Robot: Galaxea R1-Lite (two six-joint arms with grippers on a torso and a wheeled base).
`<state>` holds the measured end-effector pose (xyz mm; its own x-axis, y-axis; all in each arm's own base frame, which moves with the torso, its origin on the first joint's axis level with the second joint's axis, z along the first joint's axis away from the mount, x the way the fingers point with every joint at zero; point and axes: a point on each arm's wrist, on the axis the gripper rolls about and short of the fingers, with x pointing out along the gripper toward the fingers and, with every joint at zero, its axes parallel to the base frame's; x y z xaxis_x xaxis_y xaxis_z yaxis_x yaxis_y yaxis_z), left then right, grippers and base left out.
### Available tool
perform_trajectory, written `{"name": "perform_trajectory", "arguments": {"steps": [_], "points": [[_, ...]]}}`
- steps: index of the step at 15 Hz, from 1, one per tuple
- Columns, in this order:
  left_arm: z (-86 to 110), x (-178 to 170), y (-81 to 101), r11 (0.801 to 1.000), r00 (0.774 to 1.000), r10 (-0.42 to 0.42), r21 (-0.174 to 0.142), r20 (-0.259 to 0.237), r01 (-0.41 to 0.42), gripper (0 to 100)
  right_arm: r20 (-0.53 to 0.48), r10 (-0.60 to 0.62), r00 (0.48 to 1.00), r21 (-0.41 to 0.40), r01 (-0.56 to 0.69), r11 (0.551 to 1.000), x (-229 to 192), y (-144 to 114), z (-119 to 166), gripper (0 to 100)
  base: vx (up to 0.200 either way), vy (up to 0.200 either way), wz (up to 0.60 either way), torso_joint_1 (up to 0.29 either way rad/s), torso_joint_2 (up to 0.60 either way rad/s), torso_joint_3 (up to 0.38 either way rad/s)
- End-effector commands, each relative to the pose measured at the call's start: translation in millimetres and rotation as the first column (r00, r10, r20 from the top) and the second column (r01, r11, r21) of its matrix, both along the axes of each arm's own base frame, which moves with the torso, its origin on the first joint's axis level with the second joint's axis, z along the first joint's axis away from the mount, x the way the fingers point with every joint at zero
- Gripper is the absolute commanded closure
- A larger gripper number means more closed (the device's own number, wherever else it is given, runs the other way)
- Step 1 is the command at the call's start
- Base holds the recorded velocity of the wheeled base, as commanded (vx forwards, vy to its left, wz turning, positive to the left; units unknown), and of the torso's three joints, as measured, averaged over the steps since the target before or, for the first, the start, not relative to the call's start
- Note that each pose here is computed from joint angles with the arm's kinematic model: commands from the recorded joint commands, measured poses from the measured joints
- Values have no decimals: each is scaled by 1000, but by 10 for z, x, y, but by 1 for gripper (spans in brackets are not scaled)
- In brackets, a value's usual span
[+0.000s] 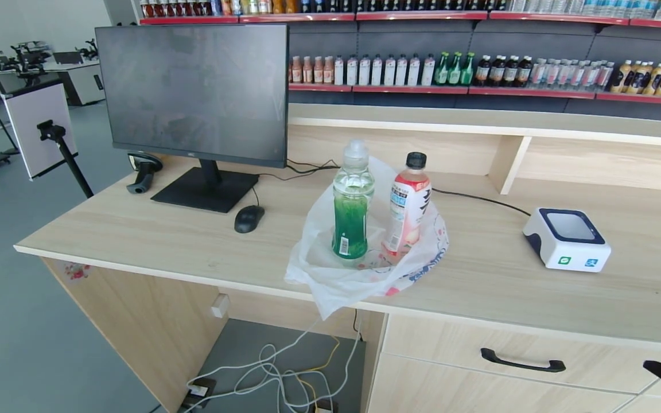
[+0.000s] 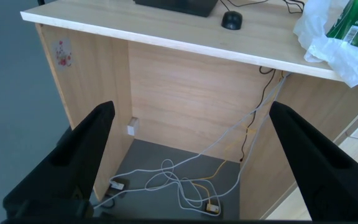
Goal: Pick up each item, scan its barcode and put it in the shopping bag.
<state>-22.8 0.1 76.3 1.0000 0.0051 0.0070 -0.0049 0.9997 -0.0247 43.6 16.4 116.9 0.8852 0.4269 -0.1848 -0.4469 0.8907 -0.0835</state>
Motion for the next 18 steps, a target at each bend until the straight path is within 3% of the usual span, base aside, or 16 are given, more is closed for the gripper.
{"name": "perform_trajectory", "arguments": {"steps": [1, 2, 4, 7, 9, 10, 11, 14, 17, 18], "points": [[0, 1, 0, 1000, 1000, 1, -1, -1, -1, 0, 87, -6, 996, 17, 4, 1000, -604, -173, -366, 0, 0, 0, 0, 0, 0, 0], [0, 1, 0, 1000, 1000, 1, -1, -1, -1, 0, 116, -44, 992, 29, 41, 999, -606, -173, -364, 0, 0, 0, 0, 0, 0, 0], [0, 1, 0, 1000, 1000, 1, 2, -1, -1, 0, 36, -171, 985, 101, 167, 981, -573, -189, -386, 0, 0, 0, 0, 0, 0, 0], [0, 1, 0, 1000, 1000, 1, 2, -1, -1, 0, -17, -251, 968, 82, 252, 964, -530, -171, -380, 0, 0, 0, 0, 0, 0, 0], [0, 1, 0, 1000, 1000, 1, -1, -1, -1, 0, -22, -364, 931, 77, 365, 928, -527, -159, -381, 0, 0, 0, 0, 0, 0, 0], [0, 1, 0, 1000, 1000, 1, -1, -1, -1, 0, 16, -476, 879, 67, 474, 878, -547, -146, -382, 0, 0, 0, 0, 0, 0, 0], [0, 1, 0, 1000, 1000, 1, -3, -1, -1, 0, 71, -518, 852, 78, 513, 855, -589, -135, -390, 0, 0, 0, 0, 0, 0, 0], [0, 1, 0, 1000, 1000, 1, -3, -1, -1, 0, 74, -509, 858, 77, 504, 860, -590, -132, -390, 0, 0, 0, 0, 0, 0, 0], [0, 1, 0, 1000, 1000, 1, -3, -1, -1, 0, 80, -396, 915, 81, 390, 917, -600, -150, -393, 0, 0, 0, 0, 0, 0, 0], [0, 1, 0, 1000, 1000, 1, -1, -1, -1, 0, 72, -409, 910, 116, 400, 909, -606, -151, -394, 0, 0, 0, 0, 0, 0, 0]]}}
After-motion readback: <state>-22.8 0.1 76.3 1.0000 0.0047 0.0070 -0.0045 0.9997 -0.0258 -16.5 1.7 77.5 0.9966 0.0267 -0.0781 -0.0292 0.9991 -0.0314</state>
